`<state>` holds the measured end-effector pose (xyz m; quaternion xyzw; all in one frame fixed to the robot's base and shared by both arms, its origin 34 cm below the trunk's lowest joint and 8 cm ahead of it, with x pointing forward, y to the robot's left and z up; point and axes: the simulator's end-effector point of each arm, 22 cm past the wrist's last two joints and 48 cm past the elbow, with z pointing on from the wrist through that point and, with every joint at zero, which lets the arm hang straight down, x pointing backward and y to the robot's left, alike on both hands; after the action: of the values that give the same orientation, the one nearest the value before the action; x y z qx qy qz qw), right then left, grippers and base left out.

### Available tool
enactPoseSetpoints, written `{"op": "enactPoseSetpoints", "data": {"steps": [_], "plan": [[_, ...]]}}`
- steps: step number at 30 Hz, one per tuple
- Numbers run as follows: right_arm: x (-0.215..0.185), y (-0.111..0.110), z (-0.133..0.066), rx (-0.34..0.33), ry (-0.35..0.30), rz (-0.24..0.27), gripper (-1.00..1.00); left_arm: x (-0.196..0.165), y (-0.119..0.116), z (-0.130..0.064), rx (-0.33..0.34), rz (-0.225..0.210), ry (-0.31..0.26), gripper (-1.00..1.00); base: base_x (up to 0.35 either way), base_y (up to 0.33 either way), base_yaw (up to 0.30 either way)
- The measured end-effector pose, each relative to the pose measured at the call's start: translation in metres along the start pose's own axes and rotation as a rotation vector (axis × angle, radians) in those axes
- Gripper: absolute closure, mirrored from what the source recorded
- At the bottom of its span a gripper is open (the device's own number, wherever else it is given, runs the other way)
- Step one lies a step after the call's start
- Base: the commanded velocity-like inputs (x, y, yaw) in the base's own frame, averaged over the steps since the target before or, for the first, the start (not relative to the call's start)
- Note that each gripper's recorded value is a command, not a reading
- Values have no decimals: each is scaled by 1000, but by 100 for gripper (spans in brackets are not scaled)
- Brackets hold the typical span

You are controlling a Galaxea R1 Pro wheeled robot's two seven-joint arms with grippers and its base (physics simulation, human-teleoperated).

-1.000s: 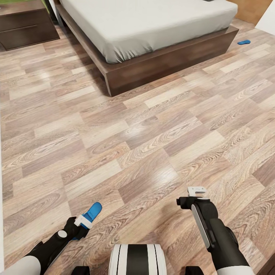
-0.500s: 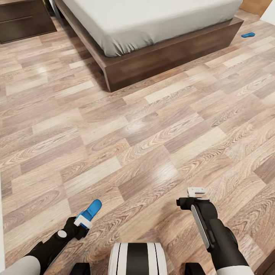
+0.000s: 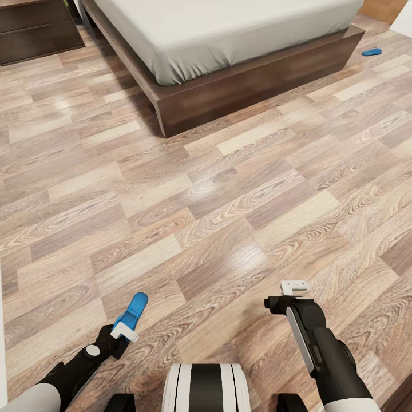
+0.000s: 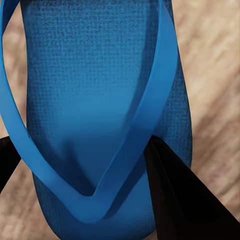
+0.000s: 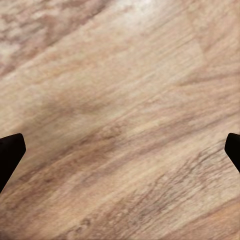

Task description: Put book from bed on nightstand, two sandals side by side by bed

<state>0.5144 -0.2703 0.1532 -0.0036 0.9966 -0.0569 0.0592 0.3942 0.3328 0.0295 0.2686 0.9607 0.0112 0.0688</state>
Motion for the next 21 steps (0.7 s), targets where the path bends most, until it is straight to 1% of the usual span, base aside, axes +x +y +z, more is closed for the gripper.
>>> {"op": "enactPoseSetpoints", "data": {"steps": [21], "plan": [[0, 0, 0, -1, 0, 0, -100, 0, 1, 0, -3, 0, 0, 100, 0, 0, 0]]}}
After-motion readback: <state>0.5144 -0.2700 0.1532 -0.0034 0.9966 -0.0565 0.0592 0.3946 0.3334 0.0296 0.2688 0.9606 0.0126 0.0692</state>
